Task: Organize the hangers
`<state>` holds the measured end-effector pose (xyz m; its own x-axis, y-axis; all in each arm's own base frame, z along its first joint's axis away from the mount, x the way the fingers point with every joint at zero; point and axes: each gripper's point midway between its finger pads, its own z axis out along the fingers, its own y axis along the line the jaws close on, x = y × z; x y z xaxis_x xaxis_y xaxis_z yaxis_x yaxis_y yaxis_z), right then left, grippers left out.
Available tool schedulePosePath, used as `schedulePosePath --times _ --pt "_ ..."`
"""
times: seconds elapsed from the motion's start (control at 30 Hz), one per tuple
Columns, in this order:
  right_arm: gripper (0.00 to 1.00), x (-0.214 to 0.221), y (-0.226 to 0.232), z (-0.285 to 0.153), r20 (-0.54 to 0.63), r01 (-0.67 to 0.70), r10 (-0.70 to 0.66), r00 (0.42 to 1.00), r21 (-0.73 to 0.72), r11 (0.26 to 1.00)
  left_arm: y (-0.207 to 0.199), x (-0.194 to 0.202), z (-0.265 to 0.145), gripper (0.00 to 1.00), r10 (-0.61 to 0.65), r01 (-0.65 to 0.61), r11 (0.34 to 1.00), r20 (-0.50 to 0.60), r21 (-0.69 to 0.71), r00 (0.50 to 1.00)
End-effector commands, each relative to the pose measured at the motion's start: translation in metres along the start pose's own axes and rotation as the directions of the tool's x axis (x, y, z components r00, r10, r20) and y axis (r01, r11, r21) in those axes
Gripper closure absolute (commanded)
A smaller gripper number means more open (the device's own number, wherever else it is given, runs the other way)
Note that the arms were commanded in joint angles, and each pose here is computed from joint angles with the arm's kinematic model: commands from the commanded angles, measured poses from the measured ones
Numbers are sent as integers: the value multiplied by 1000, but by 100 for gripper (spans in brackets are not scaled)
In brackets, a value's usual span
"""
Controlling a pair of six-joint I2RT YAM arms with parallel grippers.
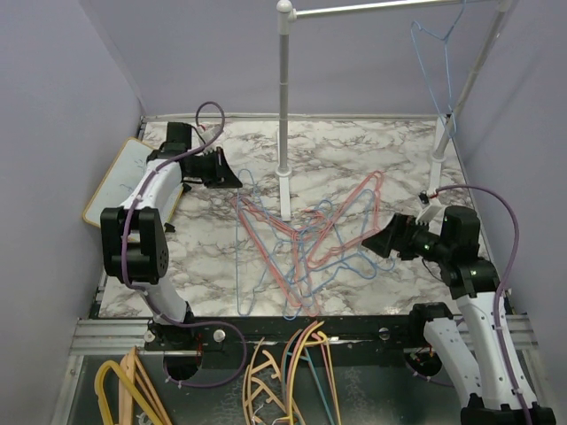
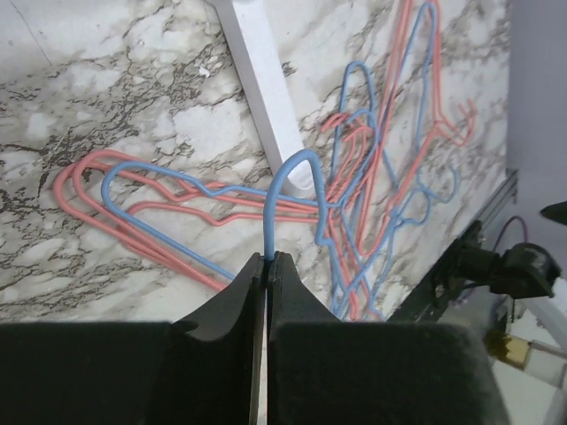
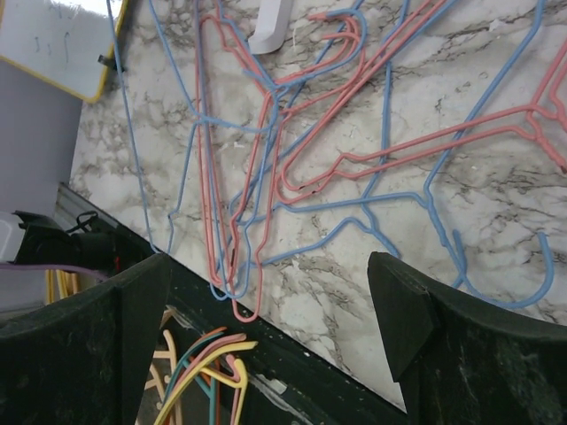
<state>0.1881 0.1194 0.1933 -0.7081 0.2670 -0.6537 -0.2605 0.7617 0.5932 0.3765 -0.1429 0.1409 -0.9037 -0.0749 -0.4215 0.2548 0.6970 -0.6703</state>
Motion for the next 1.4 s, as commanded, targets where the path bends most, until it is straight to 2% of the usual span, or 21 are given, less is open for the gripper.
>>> schedulePosePath --times 0.0,0.07,0.23,0.33,0.5,0.63,0.73,0.87,0.97,1.13,1.37 --pt "7 5 15 6 0 -26 26 1000 -122 992 -35 -26 -40 100 -142 127 978 81 165 987" --pt "7 7 12 13 2 -31 31 1000 -141 990 -38 -35 -50 100 -172 147 969 115 198 978" --pt "7 10 31 33 3 -60 64 998 -315 947 -51 -47 -62 100 -203 155 946 148 284 968" --pt "6 15 54 53 3 3 -2 1000 -376 927 -66 -52 -71 100 -221 155 926 163 343 962" --pt "5 38 115 90 4 136 -153 988 -478 868 -99 -70 -96 100 -209 86 899 249 429 946" --pt "5 31 122 107 36 84 -76 996 -504 859 -120 -78 -113 100 -203 49 882 284 470 937" --pt "4 31 129 110 19 29 -23 1000 -551 834 -129 -79 -121 100 -182 12 878 310 479 933" --pt "4 33 149 105 -11 -8 1 1000 -667 745 -135 -80 -126 100 -176 -23 869 352 495 920" --pt "4 35 152 107 -32 -32 13 999 -684 728 -140 -82 -130 100 -187 -34 857 372 514 909" --pt "5 39 162 97 -42 -38 10 999 -747 663 -145 -85 -134 100 -178 -57 853 391 518 903" --pt "5 59 182 102 -83 -39 -42 996 -782 622 -159 -94 -141 100 -131 -148 851 476 504 870"
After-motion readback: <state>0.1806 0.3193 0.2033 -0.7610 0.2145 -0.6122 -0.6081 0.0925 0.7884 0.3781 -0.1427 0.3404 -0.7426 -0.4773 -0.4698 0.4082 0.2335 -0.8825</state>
